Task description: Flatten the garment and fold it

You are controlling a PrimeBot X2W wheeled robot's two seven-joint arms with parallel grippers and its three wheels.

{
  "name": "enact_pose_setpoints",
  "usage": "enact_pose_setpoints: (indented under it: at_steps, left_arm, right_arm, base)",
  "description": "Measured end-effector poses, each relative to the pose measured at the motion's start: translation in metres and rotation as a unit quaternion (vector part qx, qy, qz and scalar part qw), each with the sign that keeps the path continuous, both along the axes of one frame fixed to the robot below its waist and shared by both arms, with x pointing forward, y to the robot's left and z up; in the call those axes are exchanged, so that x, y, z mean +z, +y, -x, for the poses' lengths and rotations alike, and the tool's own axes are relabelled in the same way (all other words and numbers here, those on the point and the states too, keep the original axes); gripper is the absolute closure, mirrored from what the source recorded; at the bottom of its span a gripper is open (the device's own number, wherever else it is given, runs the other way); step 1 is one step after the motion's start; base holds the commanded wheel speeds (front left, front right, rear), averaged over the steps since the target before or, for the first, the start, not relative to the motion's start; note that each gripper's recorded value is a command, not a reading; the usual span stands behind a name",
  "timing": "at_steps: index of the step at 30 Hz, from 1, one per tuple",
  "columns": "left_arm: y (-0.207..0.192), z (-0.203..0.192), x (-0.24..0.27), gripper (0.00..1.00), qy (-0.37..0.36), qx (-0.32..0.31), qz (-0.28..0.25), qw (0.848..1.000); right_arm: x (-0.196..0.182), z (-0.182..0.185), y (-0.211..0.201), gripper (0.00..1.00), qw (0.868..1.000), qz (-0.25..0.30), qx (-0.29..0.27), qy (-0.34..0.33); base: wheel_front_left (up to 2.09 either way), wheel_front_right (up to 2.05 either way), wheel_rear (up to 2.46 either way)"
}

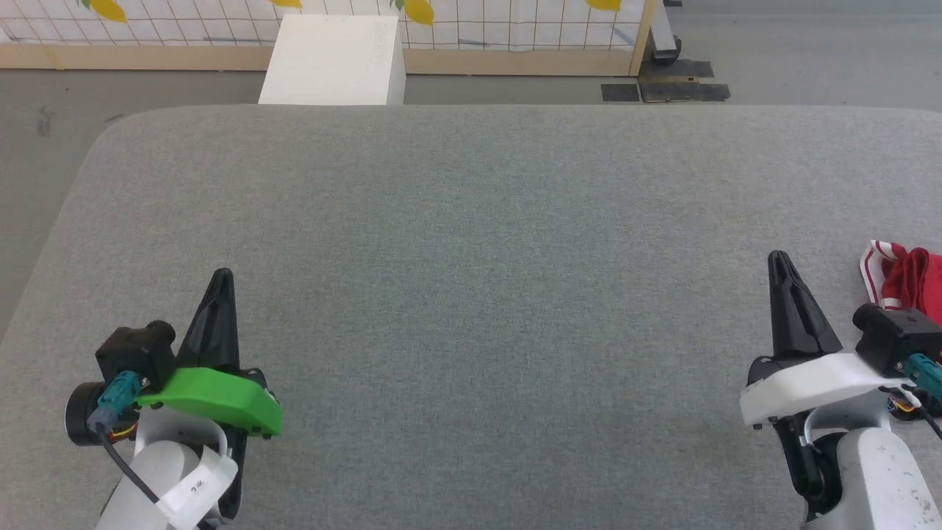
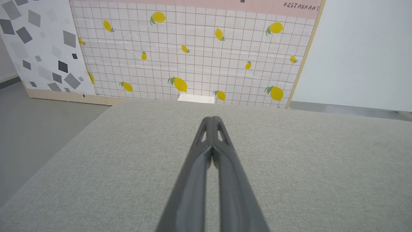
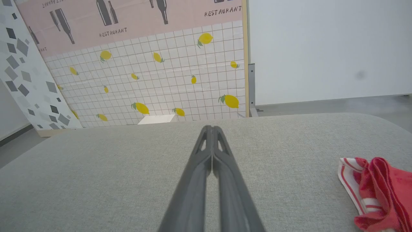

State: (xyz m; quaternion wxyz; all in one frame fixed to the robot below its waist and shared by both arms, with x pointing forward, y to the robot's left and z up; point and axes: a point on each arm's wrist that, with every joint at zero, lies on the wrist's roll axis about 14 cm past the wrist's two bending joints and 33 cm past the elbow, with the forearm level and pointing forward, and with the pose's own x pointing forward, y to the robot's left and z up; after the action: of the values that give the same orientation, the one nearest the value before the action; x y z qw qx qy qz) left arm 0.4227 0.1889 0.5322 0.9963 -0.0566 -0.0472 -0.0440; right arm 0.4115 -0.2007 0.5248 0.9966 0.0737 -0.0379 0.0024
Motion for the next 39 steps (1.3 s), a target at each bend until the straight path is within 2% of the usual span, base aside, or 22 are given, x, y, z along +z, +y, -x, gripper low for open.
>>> enact_pose_setpoints:
  at_steps: [39]
  left_arm:
    - [-0.008,0.014,0.003,1.00,0.006,0.005,-0.022,1.000]
  right_arm:
    - [0.003,0.011,0.014,1.00,0.999,0.034,0.023,0.010]
  base:
    - [0.00,0.00,0.00]
